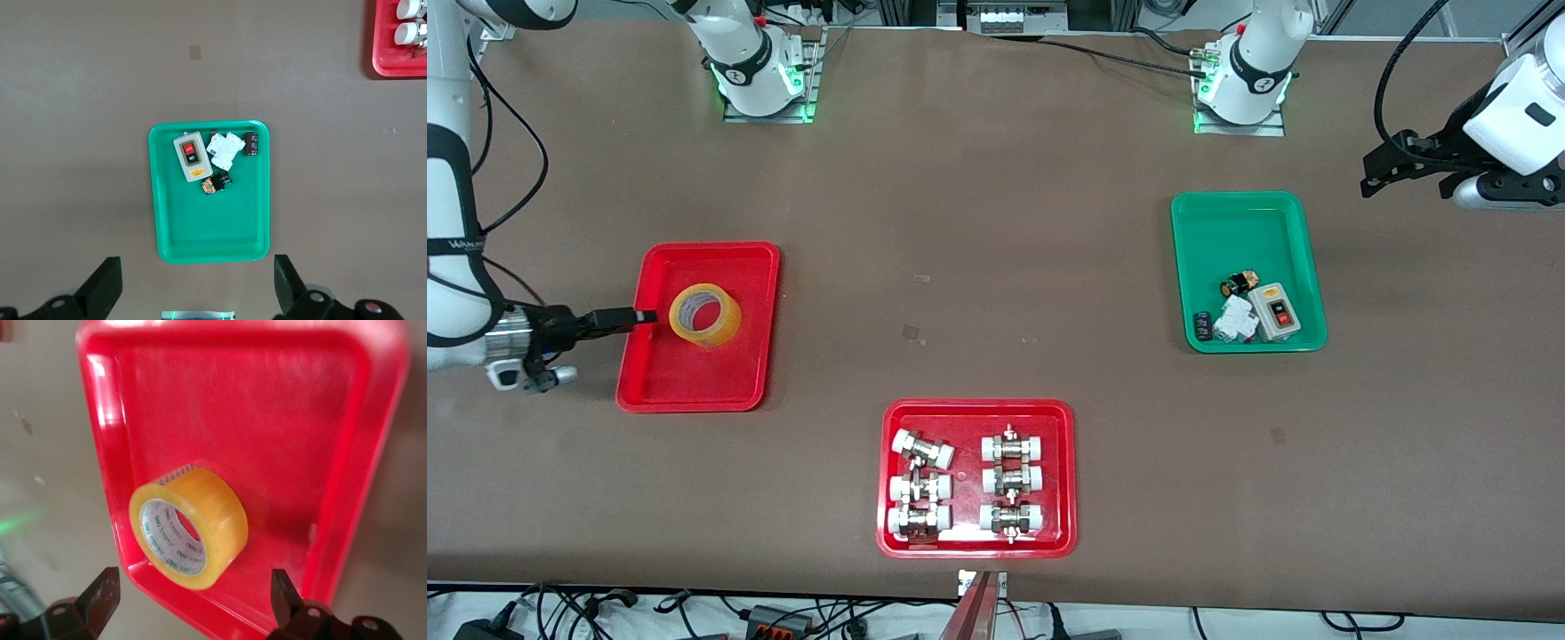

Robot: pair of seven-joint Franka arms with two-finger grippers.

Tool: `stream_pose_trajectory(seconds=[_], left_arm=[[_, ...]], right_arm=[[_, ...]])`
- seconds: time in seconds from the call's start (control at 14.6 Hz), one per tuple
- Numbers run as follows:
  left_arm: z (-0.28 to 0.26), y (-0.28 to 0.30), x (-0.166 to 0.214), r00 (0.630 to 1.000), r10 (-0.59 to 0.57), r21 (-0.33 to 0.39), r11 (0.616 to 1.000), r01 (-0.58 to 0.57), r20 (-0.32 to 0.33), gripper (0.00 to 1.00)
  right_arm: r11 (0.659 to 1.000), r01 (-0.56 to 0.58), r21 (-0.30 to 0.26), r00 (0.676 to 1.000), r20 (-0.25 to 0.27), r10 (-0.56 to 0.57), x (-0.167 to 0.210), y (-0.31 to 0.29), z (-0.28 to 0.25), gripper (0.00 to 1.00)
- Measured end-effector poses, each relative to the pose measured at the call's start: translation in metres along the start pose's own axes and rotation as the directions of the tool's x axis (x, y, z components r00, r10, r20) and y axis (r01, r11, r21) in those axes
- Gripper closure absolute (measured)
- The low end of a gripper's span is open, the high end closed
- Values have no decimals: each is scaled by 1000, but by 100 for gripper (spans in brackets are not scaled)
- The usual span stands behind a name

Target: Left arm passes tape to right arm into tray

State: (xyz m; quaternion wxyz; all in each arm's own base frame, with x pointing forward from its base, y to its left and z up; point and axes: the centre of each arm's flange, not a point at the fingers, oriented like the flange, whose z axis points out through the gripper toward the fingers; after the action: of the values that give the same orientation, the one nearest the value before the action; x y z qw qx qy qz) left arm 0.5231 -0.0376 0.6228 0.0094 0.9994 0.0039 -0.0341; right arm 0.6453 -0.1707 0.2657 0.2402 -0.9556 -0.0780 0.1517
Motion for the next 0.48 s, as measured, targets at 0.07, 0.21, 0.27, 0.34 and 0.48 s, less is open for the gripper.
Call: stream_pose_trajectory(seconds=[0.07, 0.21, 0.27, 0.34, 0.48], left_arm=[[-1, 0, 0, 1000, 0, 3, 1000, 0, -1, 0], [-1, -2, 0, 1000, 1, 30, 1000, 0, -4, 0], [-1, -3, 0, 1000, 0, 36, 999, 0, -5, 0], [-1, -3, 0, 1000, 0, 38, 999, 0, -6, 0], [-2, -3, 0, 1000, 1, 38, 999, 0, -7, 0]], right_arm=[[997, -6, -73, 1000, -16, 5, 3, -23, -27, 0], [976, -37, -214, 999, -34, 31, 4, -82, -73, 0], [961, -61, -268, 998, -40, 52, 3, -113, -89, 0], [946, -86, -312, 996, -51, 74, 2, -141, -100, 0], [921, -135, -366, 990, -87, 111, 2, -191, -113, 0]])
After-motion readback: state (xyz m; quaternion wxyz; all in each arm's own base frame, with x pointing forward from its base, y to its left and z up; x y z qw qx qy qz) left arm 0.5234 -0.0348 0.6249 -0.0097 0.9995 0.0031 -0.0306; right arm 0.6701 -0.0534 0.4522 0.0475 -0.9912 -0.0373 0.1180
